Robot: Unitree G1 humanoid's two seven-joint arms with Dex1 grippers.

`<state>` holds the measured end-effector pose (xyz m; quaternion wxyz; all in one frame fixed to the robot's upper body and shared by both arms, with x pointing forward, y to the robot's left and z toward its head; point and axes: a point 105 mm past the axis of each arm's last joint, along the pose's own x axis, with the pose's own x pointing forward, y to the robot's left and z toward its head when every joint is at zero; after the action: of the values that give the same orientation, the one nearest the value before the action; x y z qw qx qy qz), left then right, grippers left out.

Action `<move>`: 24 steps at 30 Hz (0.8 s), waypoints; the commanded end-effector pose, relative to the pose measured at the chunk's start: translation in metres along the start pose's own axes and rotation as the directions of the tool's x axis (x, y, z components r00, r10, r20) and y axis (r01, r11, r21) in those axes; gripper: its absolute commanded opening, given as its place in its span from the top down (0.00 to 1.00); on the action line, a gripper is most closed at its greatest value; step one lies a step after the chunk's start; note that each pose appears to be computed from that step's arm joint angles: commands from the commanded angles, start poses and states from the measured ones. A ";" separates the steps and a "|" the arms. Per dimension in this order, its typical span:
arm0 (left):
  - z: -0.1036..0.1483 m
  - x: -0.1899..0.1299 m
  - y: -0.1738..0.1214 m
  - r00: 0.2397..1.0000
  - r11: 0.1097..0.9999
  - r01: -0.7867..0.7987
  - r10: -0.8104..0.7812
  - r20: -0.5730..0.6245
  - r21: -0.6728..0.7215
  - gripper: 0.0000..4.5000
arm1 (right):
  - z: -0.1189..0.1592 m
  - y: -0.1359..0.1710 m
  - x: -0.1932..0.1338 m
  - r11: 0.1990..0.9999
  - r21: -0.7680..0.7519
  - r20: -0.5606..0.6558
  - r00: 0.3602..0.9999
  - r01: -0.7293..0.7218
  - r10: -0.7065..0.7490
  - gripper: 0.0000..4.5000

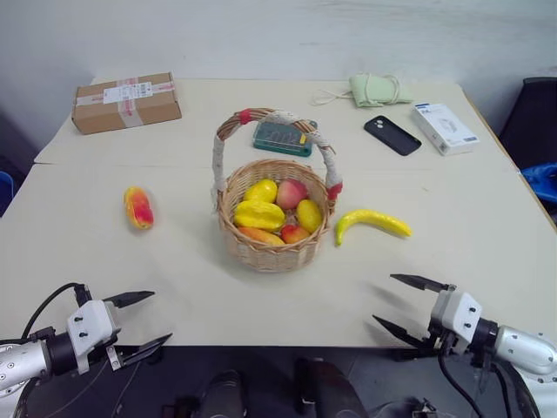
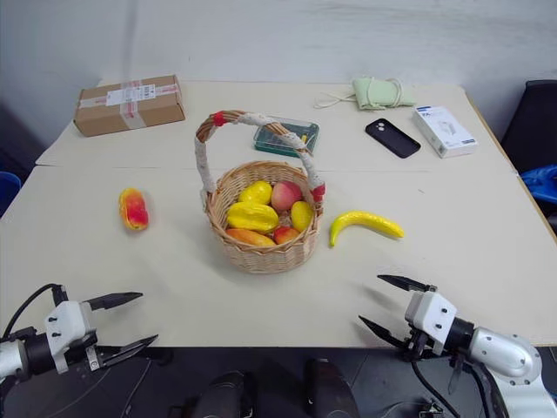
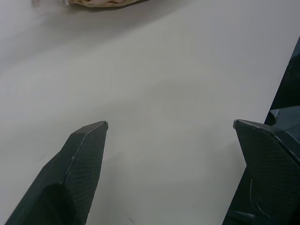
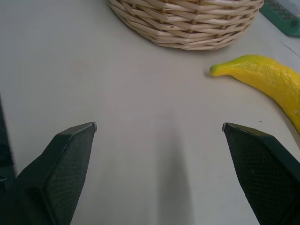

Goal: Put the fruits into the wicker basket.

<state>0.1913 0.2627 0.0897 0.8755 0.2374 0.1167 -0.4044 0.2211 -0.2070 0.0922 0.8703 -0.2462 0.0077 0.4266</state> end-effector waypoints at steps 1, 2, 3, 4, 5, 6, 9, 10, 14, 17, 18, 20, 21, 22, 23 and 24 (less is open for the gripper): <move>0.009 0.002 0.004 0.999 1.000 -0.016 0.016 0.046 0.008 0.00 | 0.003 0.002 0.002 1.000 0.000 0.022 1.000 0.005 -0.005 0.01; 0.010 0.002 0.004 0.998 1.000 -0.015 0.015 0.053 0.002 0.00 | 0.003 0.004 0.003 1.000 0.010 0.026 1.000 0.001 -0.002 0.01; 0.012 0.002 0.005 0.998 1.000 -0.013 0.014 0.063 -0.007 0.00 | 0.003 0.006 0.003 1.000 0.020 0.030 1.000 -0.003 0.003 0.01; 0.014 0.002 0.006 0.997 1.000 -0.011 0.012 0.073 -0.021 0.00 | 0.003 0.008 0.004 0.999 0.040 0.035 0.999 -0.009 0.008 0.01; 0.015 0.002 0.007 0.997 0.999 -0.009 0.011 0.081 -0.030 0.00 | 0.003 0.010 0.004 0.998 0.053 0.038 0.999 -0.014 0.012 0.01; 0.017 0.002 0.008 0.996 0.999 -0.011 0.014 0.086 -0.035 0.00 | 0.003 0.010 0.004 0.998 0.057 0.040 0.999 -0.015 0.012 0.01; 0.019 0.000 0.013 0.995 0.998 -0.031 0.036 0.096 -0.058 0.00 | 0.004 0.013 0.005 0.996 0.083 0.044 0.999 -0.029 0.026 0.01; 0.020 -0.001 0.014 0.994 0.996 -0.034 0.043 0.104 -0.084 0.00 | 0.004 0.014 0.006 0.996 0.084 0.045 0.998 -0.035 0.031 0.01; 0.021 -0.008 0.017 0.990 0.987 -0.050 0.069 0.123 -0.155 0.00 | 0.014 0.013 0.010 0.996 0.083 0.106 0.994 -0.014 0.005 0.01; 0.013 -0.021 0.034 0.971 0.947 -0.189 0.220 0.096 -0.259 0.00 | 0.033 0.011 0.011 0.997 0.075 0.228 0.973 0.014 -0.031 0.01; 0.007 -0.030 0.040 0.954 0.915 -0.256 0.291 0.070 -0.313 0.00 | 0.040 0.007 0.011 0.997 0.068 0.256 0.964 0.048 -0.064 0.01; -0.008 -0.058 0.055 0.873 0.818 -0.447 0.486 0.021 -0.363 0.00 | 0.068 -0.006 0.011 0.991 0.040 0.377 0.916 0.130 -0.135 0.01; -0.016 -0.073 0.061 0.818 0.749 -0.527 0.575 -0.001 -0.402 0.00 | 0.079 -0.012 0.010 0.985 0.053 0.418 0.893 0.161 -0.169 0.01; -0.025 -0.089 0.066 0.759 0.674 -0.600 0.650 -0.038 -0.430 0.00 | 0.088 -0.016 0.011 0.983 0.029 0.446 0.878 0.179 -0.173 0.01; -0.031 -0.099 0.068 0.721 0.626 -0.638 0.690 -0.064 -0.449 0.00 | 0.093 -0.018 0.012 0.982 0.012 0.457 0.873 0.188 -0.172 0.01; -0.047 -0.109 0.069 0.677 0.549 -0.690 0.719 -0.155 -0.471 0.00 | 0.099 -0.017 0.015 0.986 -0.002 0.471 0.870 0.167 -0.146 0.01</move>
<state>0.1864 0.3722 0.1158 0.9954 0.0339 0.0740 -0.0512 0.2284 -0.1636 0.1669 0.8802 -0.1481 -0.2023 0.4030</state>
